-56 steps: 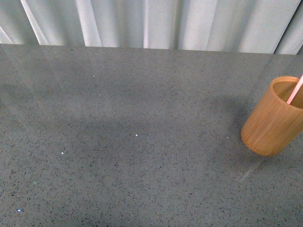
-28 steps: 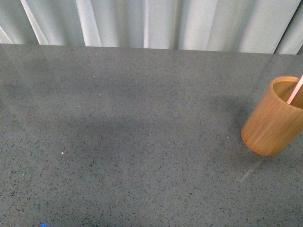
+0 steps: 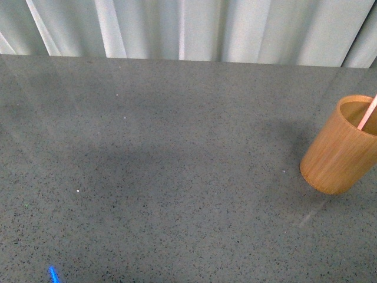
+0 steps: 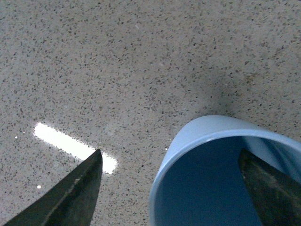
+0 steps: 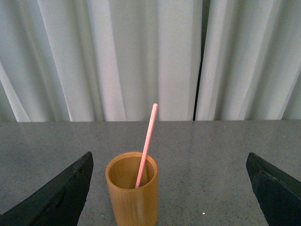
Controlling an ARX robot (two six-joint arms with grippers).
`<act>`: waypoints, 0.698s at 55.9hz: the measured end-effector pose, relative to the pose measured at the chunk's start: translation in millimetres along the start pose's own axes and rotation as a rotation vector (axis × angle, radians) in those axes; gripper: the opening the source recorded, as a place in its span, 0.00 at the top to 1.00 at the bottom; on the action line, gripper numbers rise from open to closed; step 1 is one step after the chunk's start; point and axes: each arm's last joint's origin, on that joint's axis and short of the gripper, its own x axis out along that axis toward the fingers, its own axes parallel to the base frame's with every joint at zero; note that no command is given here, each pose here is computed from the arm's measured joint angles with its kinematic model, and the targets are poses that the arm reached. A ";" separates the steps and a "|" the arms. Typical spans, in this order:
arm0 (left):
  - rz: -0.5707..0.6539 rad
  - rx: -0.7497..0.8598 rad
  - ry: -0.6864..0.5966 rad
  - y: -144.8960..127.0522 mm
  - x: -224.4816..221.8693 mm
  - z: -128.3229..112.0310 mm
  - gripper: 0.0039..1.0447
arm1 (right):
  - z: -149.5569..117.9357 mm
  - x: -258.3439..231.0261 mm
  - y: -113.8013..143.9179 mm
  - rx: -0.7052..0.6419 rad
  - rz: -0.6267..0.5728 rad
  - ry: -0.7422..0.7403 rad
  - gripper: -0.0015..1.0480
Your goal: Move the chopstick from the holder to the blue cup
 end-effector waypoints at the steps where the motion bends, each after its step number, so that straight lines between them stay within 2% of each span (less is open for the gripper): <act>1: -0.005 0.006 0.005 -2.8 0.4 0.4 0.32 | 0.0 0.0 0.0 0.000 0.000 0.000 0.10; 14: -0.070 0.065 0.055 -27.5 2.2 -1.0 0.80 | 0.0 0.0 0.0 0.000 0.000 0.000 0.10; 20: -0.092 0.082 0.059 -32.8 0.9 -1.5 0.96 | 0.0 0.0 0.0 0.000 0.000 0.000 0.10; 39: -0.115 0.141 0.025 -41.7 -27.3 -3.2 0.97 | 0.0 0.0 0.0 0.000 0.000 0.000 0.10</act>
